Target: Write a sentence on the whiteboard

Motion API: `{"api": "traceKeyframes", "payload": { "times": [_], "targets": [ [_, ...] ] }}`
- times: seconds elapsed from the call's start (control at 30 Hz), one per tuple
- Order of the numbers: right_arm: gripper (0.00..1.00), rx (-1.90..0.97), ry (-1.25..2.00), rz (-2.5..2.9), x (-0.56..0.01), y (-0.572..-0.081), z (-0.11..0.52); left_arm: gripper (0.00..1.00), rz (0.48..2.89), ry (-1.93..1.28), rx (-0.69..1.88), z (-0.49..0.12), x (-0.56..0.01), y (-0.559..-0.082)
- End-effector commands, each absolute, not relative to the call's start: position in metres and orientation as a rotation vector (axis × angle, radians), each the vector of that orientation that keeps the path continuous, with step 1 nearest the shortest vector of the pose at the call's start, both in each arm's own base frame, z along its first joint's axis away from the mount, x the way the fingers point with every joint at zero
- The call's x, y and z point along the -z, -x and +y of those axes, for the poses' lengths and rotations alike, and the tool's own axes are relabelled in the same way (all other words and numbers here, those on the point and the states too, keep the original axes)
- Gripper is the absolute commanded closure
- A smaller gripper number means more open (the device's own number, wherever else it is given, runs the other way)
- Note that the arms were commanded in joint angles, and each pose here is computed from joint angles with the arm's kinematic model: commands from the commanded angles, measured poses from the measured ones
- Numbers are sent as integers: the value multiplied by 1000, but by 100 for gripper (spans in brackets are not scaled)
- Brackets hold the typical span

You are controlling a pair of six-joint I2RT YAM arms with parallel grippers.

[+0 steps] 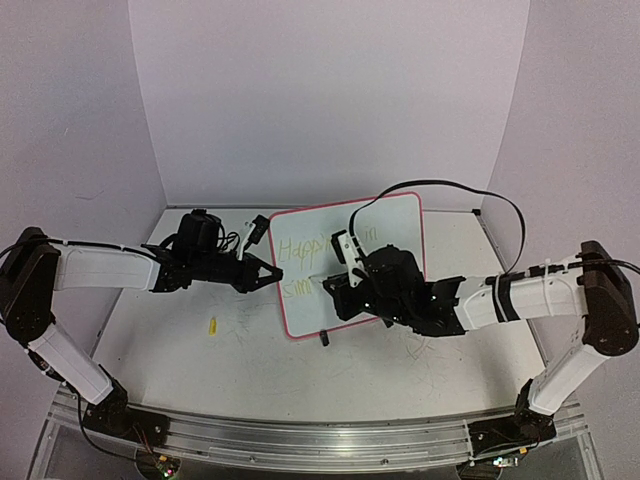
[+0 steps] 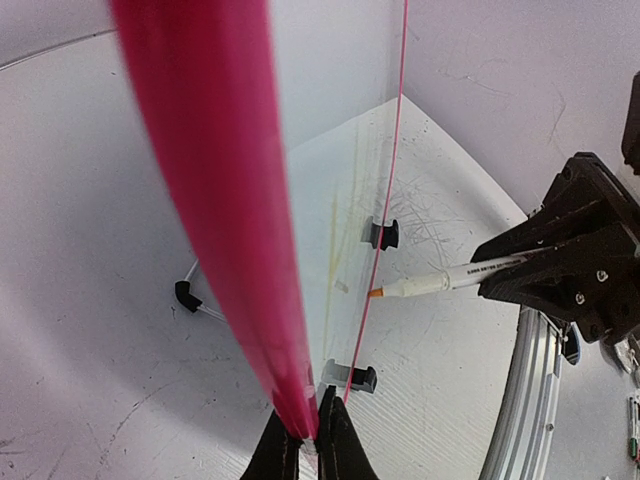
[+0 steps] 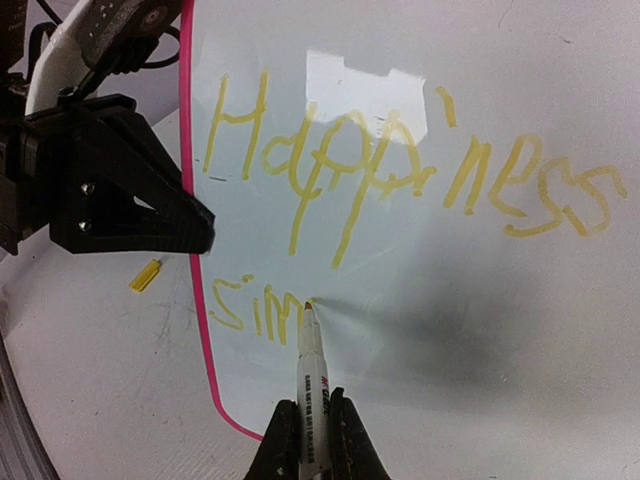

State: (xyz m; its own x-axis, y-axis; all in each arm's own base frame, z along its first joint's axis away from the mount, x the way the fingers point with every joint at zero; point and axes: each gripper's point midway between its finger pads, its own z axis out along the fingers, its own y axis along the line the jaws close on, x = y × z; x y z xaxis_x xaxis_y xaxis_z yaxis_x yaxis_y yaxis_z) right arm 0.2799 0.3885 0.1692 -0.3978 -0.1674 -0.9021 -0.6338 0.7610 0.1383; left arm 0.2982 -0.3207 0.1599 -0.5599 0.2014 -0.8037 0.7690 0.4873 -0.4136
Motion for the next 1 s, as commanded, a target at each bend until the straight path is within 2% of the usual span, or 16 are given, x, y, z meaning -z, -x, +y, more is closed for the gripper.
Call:
{"api": "traceKeyframes", "payload": {
  "times": [0.0,0.97],
  "targets": [
    [100,-581,557,1878,-195,-296,393,100,2017,-815,920,-316,-162,-311],
    [100,-608,613,1945,-165,-285,394,100,2020,-817,922,-316,-161,-311]
  ]
}}
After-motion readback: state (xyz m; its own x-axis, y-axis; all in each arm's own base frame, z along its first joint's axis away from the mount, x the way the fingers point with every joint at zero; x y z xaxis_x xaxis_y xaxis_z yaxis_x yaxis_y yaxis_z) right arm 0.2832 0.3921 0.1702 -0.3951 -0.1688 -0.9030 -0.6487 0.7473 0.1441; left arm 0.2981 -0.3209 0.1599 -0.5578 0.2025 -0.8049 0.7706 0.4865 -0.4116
